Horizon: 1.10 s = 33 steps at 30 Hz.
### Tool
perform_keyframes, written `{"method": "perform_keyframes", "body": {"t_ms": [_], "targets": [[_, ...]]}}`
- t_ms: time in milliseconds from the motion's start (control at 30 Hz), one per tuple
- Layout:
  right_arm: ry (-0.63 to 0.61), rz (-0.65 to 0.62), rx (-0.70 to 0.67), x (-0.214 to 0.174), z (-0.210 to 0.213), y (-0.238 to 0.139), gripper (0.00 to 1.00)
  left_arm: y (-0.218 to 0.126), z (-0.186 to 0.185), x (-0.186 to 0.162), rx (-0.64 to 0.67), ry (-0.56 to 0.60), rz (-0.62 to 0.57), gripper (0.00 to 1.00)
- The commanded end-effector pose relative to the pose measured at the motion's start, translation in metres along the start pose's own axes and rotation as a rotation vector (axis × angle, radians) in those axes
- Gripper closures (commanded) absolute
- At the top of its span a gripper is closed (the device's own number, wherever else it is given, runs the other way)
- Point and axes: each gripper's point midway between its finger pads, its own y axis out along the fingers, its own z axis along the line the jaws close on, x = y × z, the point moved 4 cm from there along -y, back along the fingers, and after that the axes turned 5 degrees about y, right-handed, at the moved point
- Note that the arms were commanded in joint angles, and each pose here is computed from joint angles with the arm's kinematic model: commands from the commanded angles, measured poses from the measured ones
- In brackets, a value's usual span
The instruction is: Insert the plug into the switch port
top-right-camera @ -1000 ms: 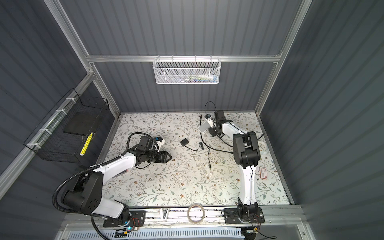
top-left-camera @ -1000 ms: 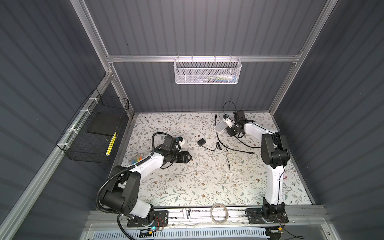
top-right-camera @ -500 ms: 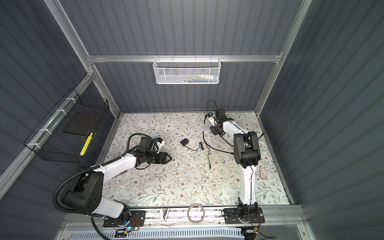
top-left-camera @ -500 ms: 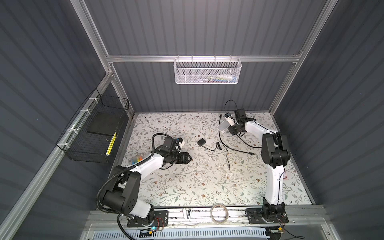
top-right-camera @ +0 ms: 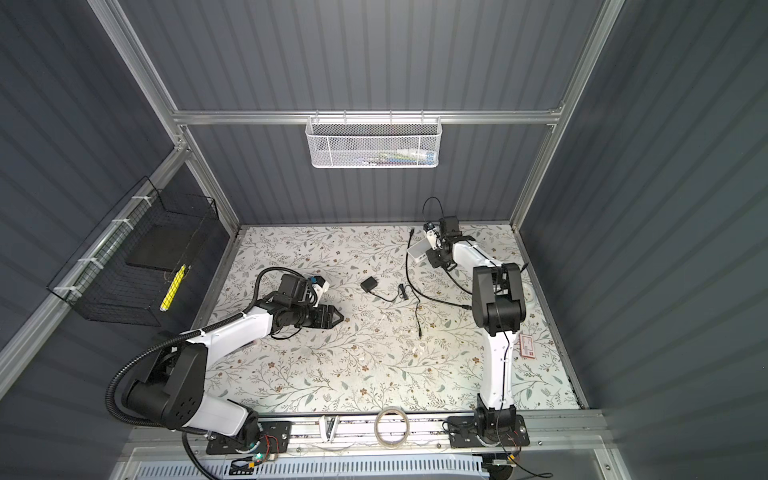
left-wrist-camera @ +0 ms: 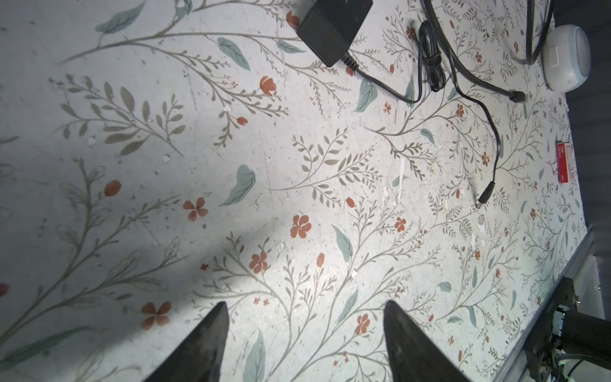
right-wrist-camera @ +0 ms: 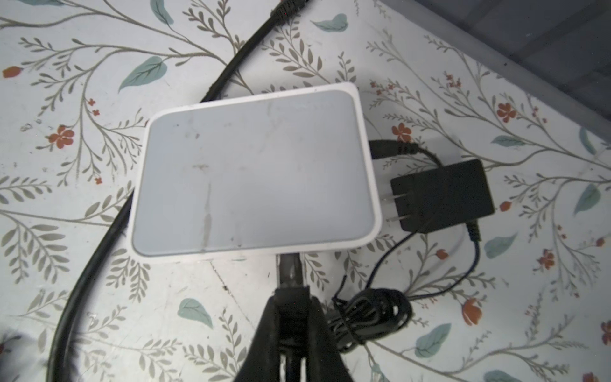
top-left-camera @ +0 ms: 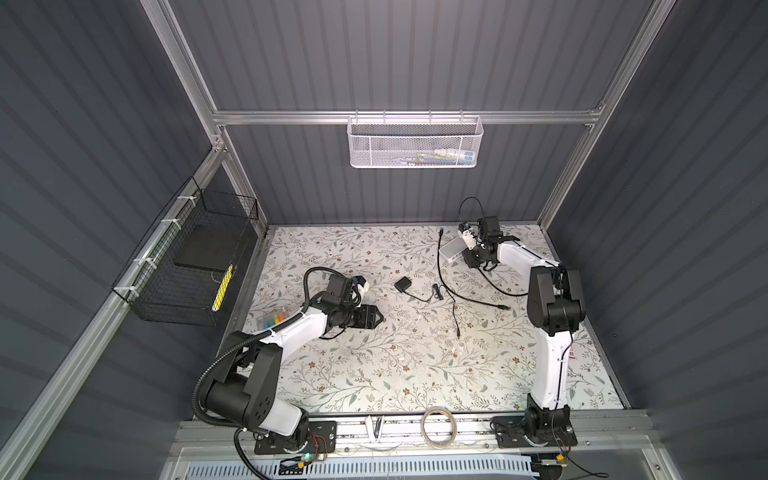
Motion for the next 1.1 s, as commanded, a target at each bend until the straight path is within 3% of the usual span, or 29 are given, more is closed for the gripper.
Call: {"method": "perform_keyframes", "body": {"t_ms": [0, 433, 1067], "targets": [[0.001, -0.048, -0.036, 0.012, -0.012, -0.018, 0.95, 0.002, 0.001, -0.005, -0.012, -0.003, 0.014, 0.26], [-0.088, 0.094, -0.056, -0.017, -0.003, 0.006, 0.97, 0.006, 0.001, -0.005, -0.023, -0.007, 0.022, 0.27], [-0.284, 0.109, 0.063, 0.006, 0.088, 0.028, 0.97, 0.007, 0.005, -0.011, -0.007, -0.014, 0.028, 0.27]]}}
